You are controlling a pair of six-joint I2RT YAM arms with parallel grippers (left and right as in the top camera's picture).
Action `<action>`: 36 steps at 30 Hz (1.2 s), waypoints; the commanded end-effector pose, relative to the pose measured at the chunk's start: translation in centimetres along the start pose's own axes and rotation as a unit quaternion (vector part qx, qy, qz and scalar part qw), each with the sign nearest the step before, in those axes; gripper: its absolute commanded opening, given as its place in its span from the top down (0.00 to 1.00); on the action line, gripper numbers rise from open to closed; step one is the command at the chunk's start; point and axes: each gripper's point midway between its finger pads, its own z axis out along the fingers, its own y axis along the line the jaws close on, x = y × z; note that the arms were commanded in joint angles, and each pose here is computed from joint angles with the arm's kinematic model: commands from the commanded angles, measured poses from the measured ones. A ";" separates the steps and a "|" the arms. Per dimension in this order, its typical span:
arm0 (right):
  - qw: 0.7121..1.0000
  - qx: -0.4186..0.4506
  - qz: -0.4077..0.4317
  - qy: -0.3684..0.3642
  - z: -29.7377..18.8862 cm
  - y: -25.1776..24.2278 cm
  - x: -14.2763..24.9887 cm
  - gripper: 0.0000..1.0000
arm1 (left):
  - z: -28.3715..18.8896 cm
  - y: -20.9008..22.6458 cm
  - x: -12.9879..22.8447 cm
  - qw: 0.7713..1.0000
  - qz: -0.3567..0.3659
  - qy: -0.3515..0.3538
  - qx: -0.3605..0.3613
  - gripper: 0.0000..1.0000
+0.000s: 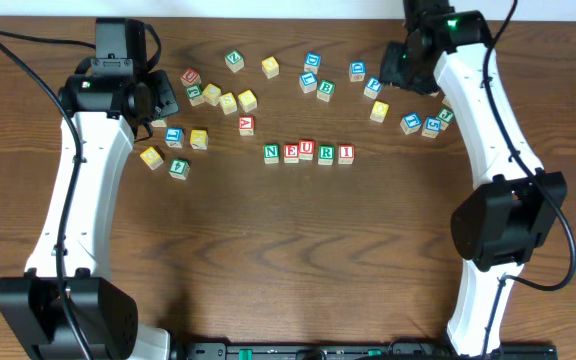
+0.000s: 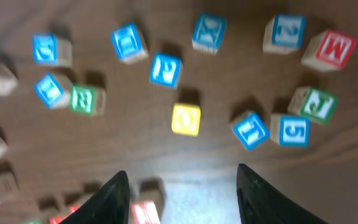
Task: Spell out NEURIPS
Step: 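Lift the right gripper and move it toward the blue P block, then lower the right gripper and grasp the blue P block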
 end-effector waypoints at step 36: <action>0.998 0.012 0.064 -0.022 16.9 0.7 -1.2 0.48 | -0.1 0.2 -0.1 1.000 -0.004 -0.002 -0.003 0.50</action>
